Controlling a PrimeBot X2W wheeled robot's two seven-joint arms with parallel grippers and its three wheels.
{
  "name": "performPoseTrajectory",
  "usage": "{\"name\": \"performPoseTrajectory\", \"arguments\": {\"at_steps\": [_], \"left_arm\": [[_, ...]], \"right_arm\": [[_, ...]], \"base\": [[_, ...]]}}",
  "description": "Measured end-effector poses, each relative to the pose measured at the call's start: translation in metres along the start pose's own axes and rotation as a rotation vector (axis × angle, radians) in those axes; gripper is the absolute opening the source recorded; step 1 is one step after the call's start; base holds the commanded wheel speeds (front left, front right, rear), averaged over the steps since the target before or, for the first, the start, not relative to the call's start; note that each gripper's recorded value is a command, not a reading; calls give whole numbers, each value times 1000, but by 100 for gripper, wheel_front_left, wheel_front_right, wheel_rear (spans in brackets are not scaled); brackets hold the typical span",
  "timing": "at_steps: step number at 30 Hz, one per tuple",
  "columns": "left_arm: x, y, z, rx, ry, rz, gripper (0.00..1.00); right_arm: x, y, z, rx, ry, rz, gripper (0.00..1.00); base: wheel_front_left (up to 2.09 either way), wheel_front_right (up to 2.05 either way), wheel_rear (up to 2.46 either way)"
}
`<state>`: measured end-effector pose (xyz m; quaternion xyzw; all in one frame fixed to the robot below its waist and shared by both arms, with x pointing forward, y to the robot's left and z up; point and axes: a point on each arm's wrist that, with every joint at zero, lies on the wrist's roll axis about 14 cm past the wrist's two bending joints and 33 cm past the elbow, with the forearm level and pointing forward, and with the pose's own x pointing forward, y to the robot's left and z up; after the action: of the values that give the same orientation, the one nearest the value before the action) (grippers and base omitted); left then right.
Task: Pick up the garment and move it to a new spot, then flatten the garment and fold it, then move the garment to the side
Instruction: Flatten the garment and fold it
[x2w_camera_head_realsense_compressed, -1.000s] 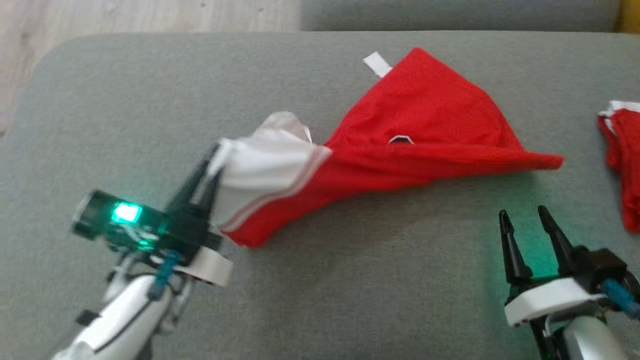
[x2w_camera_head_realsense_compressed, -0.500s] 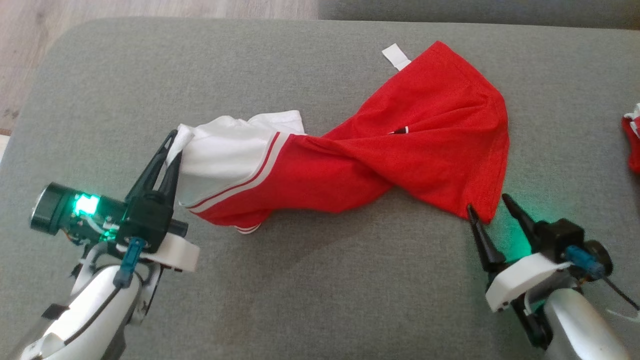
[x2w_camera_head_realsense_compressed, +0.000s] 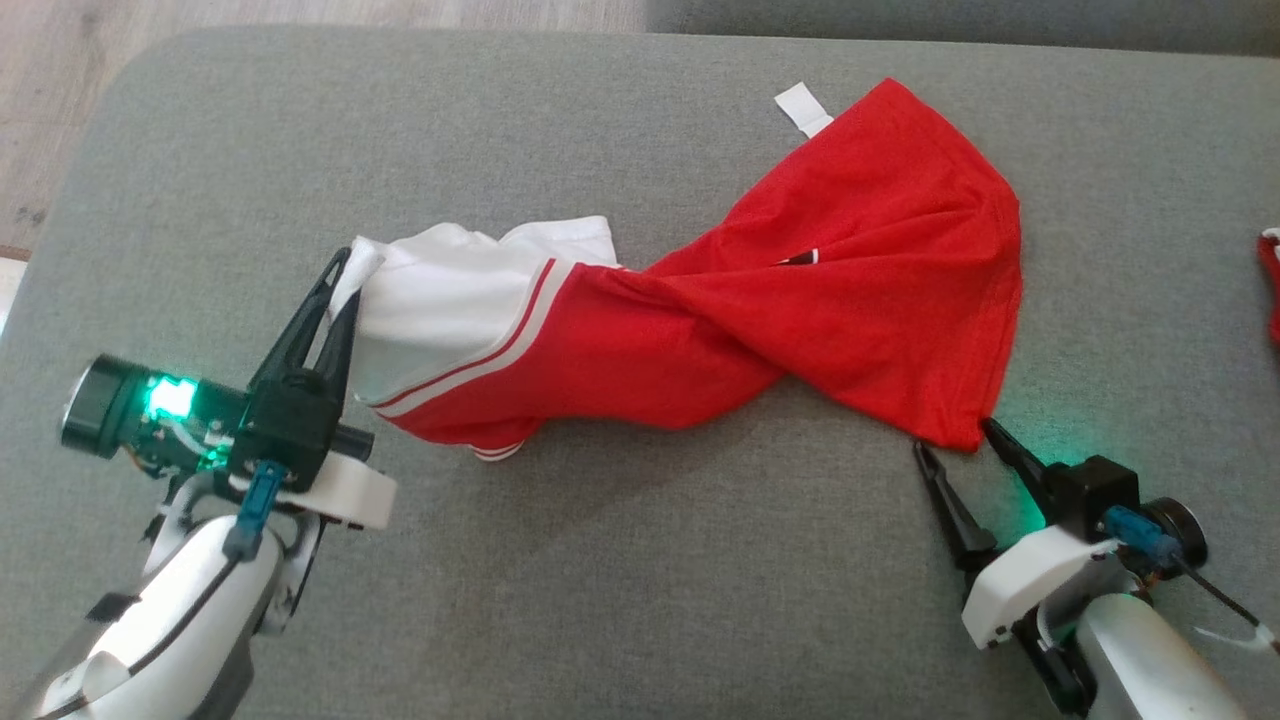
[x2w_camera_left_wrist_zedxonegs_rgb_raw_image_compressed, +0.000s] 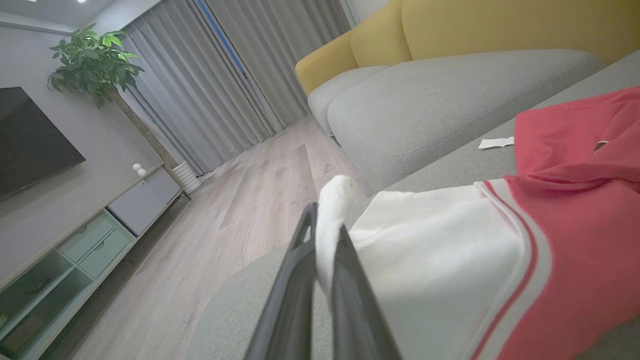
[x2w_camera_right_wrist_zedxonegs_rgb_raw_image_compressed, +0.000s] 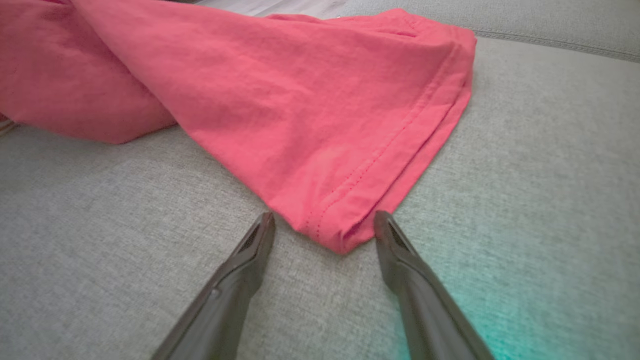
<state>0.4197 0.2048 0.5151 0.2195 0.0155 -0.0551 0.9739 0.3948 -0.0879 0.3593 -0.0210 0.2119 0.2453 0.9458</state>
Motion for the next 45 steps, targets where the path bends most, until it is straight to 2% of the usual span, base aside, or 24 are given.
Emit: {"name": "performPoseTrajectory", "arguments": {"at_steps": [1, 2, 3, 4, 9, 12, 19, 26, 31, 33, 36, 39, 45], "left_arm": [[0, 0, 0, 1, 2, 1, 0], [1, 1, 0, 2, 1, 2, 0], [2, 2, 1, 3, -5, 3, 0], [2, 2, 3, 4, -11, 4, 0], [4, 1, 7, 7, -32, -2, 0], [3, 1, 17, 11, -74, -8, 0], [-2, 13, 70, 73, -266, -33, 0], [-25, 36, 181, 189, -613, -2, 0], [-44, 58, 262, 275, -839, 53, 0], [-45, 59, 281, 286, -889, 44, 0], [-33, 61, 293, 270, -893, 22, 0], [-7, 61, 291, 241, -849, -16, 0], [59, 64, 288, 275, -758, -68, 0]], "right_arm": [[0, 0, 0, 0, 2, 1, 78], [1, 1, -1, -2, 4, 2, 42], [1, 1, -1, -2, 5, 3, 17], [2, 0, -1, -2, 4, 3, 0], [0, -4, 5, -2, -20, -12, 0], [-5, -16, 26, 8, -97, -57, 0], [-42, -53, 131, -18, -428, -173, 0], [-125, -80, 246, -134, -731, -271, 0], [-183, -85, 312, -201, -878, -324, 0], [-194, -86, 327, -220, -895, -338, 0], [-195, -89, 338, -174, -885, -322, 0], [-176, -96, 337, -159, -804, -299, 0], [-121, -107, 352, -155, -691, -248, 0]], "base": [[0, 0, 0], [0, 0, 0], [0, 0, 0], [0, 0, 0], [0, 0, 0], [0, 0, 0], [0, 0, 0], [0, 0, 0], [0, 0, 0], [0, 0, 0], [0, 0, 0], [0, 0, 0], [0, 0, 0]]}}
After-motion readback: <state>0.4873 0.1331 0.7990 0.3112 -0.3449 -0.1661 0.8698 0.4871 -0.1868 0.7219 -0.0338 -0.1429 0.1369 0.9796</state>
